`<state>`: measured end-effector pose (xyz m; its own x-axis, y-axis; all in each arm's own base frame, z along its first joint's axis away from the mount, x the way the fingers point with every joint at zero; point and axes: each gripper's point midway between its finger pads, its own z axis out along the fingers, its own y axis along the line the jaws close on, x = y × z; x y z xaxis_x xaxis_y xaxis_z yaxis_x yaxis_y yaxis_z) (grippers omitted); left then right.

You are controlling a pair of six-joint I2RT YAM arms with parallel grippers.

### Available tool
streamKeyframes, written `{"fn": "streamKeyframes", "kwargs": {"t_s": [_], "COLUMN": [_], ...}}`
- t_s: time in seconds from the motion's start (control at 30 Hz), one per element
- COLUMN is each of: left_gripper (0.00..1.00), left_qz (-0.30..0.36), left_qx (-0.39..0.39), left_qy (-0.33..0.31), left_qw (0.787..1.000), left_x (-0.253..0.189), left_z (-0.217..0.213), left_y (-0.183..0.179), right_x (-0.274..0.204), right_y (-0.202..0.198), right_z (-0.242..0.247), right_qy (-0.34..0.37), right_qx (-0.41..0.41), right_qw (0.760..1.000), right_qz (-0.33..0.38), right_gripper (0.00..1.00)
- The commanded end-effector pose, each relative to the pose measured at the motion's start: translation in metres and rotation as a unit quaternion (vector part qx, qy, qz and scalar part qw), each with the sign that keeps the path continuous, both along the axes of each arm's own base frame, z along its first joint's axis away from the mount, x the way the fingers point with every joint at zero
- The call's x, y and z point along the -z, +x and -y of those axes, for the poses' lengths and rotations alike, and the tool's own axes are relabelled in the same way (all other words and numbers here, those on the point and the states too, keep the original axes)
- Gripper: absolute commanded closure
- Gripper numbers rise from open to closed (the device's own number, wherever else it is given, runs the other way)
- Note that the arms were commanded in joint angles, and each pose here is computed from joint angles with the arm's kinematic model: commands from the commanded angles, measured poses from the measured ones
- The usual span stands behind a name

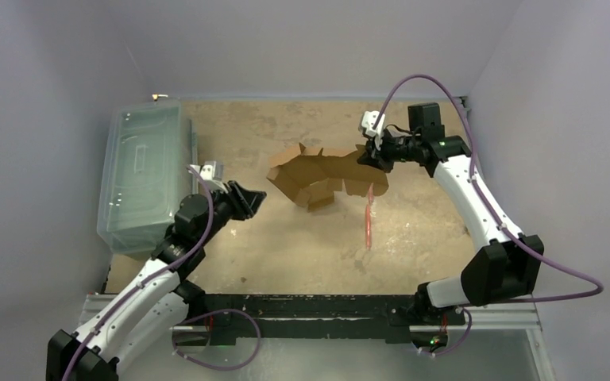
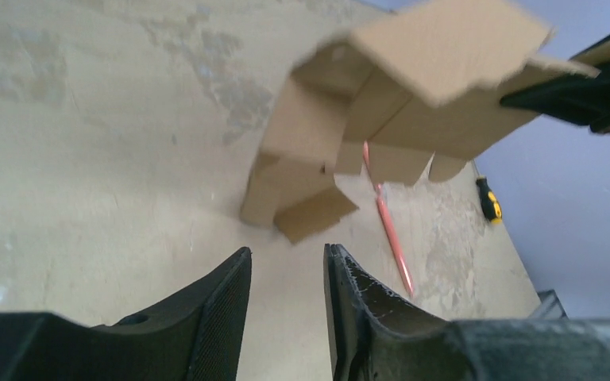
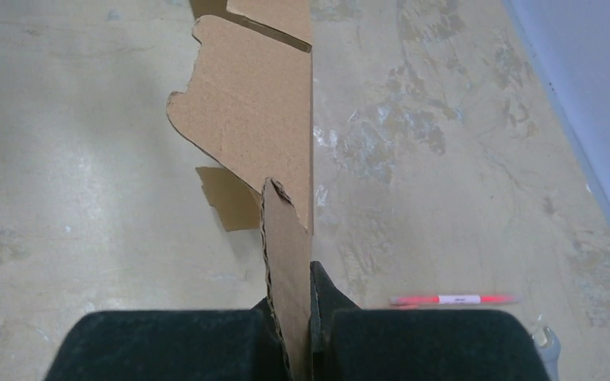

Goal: Fold the paper box

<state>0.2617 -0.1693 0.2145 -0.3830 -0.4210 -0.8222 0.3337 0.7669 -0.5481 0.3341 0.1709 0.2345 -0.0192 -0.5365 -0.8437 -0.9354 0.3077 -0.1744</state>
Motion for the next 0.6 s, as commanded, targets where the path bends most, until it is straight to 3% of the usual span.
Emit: {"fn": "streamKeyframes", "kwargs": {"t_s": [0.0,0.13,0.27,0.47,0.5,0.57], "left_gripper": [0.61,0.57,0.48,0.43,0.39,0.15], "left_qz": [-0.027,-0.028,0.022,0.075,0.085,0.091], "left_qx": [0.036,0.035,0.021,0.031,0.026,0.004], "left_qy": [-0.062,-0.069,-0.042,0.004,0.014,0.027], "left_qw": [0.997,0.997,0.999,0.997,0.996,0.996], "left_x": [0.024,0.050,0.057,0.056,0.056,0.056], "left_z": [0.016,0.023,0.029,0.039,0.038,0.031], "left_y": [-0.012,-0.004,0.010,0.030,0.034,0.042], "right_x": [-0.015,-0.007,0.003,0.008,0.009,0.008], "right_y": [0.008,0.005,0.003,-0.002,-0.003,-0.005], "right_z": [-0.008,-0.011,-0.012,-0.012,-0.012,-0.012], "right_qy": [0.020,0.026,0.028,0.026,0.025,0.025], "right_qx": [0.025,0.023,0.019,0.011,0.009,0.004], "right_qw": [0.999,0.999,0.999,0.999,0.999,0.999], "right_qz": [-0.003,-0.017,-0.033,-0.036,-0.036,-0.037], "right_gripper": [1.00,1.00,1.00,1.00,1.00,1.00]}}
